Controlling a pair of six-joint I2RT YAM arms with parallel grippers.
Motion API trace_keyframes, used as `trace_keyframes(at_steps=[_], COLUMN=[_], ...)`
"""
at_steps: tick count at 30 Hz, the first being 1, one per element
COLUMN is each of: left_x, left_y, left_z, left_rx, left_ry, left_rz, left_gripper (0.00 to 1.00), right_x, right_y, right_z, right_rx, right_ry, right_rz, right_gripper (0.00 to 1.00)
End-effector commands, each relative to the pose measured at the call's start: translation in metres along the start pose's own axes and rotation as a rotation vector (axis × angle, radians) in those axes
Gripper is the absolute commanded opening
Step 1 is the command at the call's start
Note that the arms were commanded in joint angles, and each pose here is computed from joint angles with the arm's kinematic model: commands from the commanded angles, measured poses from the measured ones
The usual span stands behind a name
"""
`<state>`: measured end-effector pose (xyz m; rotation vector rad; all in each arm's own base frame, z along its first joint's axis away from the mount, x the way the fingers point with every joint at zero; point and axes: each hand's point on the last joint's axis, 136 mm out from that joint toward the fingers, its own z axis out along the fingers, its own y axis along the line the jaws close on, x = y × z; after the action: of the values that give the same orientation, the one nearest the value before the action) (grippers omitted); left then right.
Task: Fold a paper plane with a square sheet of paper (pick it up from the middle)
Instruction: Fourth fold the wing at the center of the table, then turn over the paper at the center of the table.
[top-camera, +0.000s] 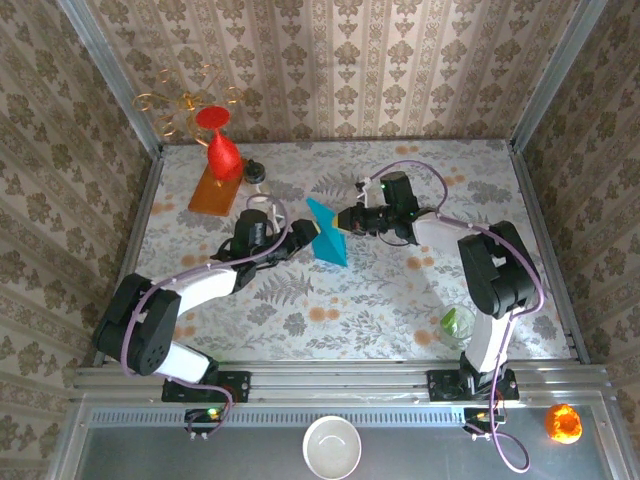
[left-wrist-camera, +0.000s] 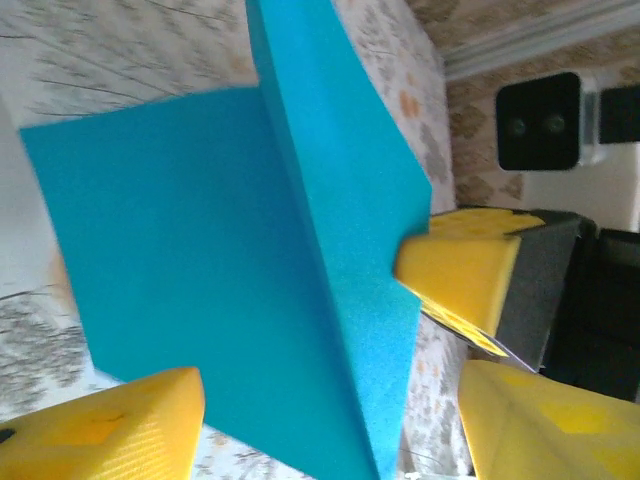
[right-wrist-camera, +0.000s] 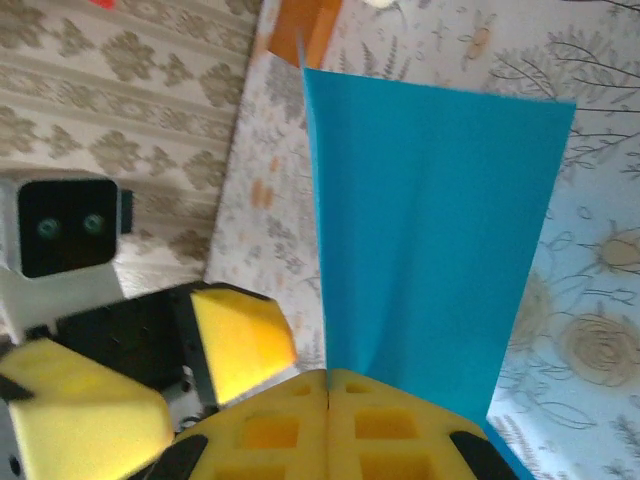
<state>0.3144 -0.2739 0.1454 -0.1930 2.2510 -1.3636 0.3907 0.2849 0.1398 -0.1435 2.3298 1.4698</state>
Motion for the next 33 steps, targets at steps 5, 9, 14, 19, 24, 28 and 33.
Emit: trace_keyframes(at_steps=[5,9,14,19,24,28,33], left_x=[-0.004,-0.005,-0.003,-0.004,-0.008,-0.009,-0.011], left_y=[-0.054,-0.064,-0.071,-0.082,-0.091,-0.089,-0.089], left_z=[0.01,0.012,0.014,0.012,0.007,0.004,0.003], left_rx=[0.174,0.228,0.254,0.295,0.316,0.295,0.291], left_ry=[0.008,0.01,0.025,0.024,0.021,0.014,0.009], left_rz=[0.063,0.062,0.084,0.1,0.099,0.1,0.096], left_gripper=[0.65,0.6,0.54,0.45,0.37,0.33,0.28], right_x=[-0.02,-0.024,-0.027,-0.028,-0.029,-0.031,-0.033], right_y=[0.047,0.055,0.06,0.064,0.065,0.066,0.067], right_z=[-0.02,-0.023,-0.024,-0.026,-0.029,-0.032,-0.036], right_rx=[-0.186,-0.242,-0.275,-0.29,-0.296,-0.307,-0.314], right_ry=[-0.084,-0.094,-0.095,-0.094,-0.1,-0.106,-0.113], right_rz=[0.057,0.088,0.103,0.106,0.109,0.111,0.11], right_gripper=[0.07,0.07,0.07,0.07,0.08,0.09,0.13])
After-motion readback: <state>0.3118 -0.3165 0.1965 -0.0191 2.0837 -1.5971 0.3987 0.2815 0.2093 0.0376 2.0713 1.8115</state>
